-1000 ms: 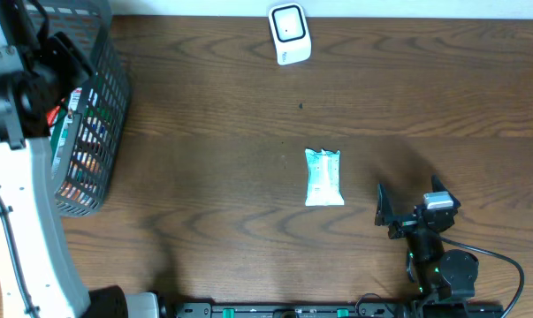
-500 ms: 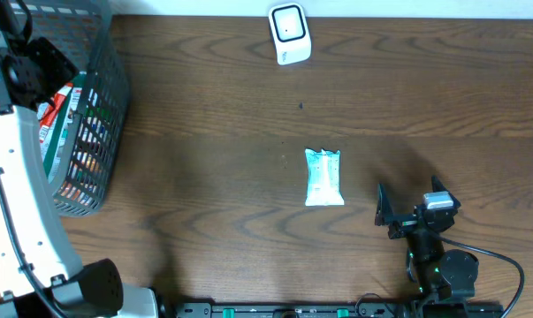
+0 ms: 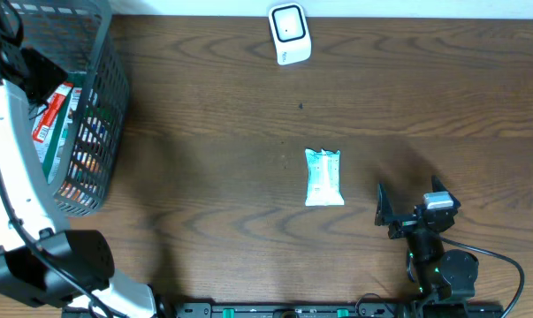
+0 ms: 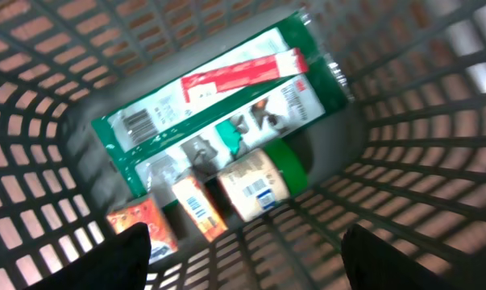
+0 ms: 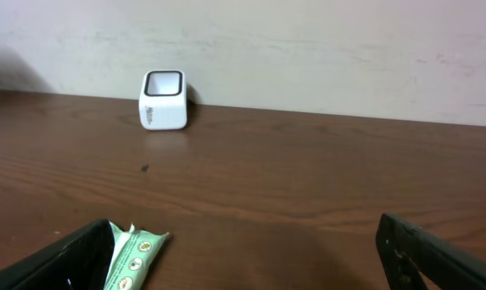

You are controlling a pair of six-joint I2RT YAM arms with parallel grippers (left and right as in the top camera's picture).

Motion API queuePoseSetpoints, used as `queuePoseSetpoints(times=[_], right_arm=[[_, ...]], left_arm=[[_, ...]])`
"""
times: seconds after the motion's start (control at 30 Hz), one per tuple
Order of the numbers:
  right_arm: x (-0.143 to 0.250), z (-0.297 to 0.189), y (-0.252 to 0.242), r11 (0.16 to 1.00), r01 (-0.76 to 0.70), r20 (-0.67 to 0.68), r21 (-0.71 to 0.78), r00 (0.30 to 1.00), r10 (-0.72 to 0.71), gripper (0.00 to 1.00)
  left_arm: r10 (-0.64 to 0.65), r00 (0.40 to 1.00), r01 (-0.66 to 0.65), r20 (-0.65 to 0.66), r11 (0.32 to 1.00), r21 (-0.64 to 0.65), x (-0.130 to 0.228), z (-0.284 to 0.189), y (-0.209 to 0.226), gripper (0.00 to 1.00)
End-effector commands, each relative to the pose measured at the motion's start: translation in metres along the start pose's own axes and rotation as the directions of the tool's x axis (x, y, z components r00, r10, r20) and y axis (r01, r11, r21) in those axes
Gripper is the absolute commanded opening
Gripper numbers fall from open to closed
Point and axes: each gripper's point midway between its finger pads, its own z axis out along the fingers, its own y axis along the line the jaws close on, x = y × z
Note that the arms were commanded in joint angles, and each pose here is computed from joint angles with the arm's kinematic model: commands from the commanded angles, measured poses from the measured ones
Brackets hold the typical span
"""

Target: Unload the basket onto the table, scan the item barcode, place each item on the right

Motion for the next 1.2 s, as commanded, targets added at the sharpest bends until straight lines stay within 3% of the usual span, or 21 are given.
queuePoseSetpoints(times=[0.0, 0.6, 0.9, 1.17], right_arm=[[0.001, 0.0, 0.003, 1.0, 0.005, -0.003, -0.01, 1.0, -0.005, 0.99], [0.001, 0.0, 0.003, 1.0, 0.005, -0.003, -0.01, 1.0, -0.005, 0.99], [0.001, 0.0, 0.003, 1.0, 0.005, -0.003, -0.01, 1.0, -0.005, 0.99], [0.001, 0.0, 0.003, 1.0, 0.005, -0.003, -0.01, 1.0, -0.005, 0.99]], left_arm=[[-0.033, 0.999, 0.032, -0.021, 0.999, -0.038, 0.001, 0.012, 0.009, 0.77], [-0.036, 0.999, 0.034, -0.04, 0.998, -0.053, 0.001, 0.028, 0.007, 0.83], [-0.029, 0.986, 0.006, -0.165, 0.991, -0.135, 0.024, 0.069, 0.012, 0.83], [-0.132, 0.963, 0.08, -0.234, 0.972, -0.221, 0.049, 0.092, 0.026, 0.83]])
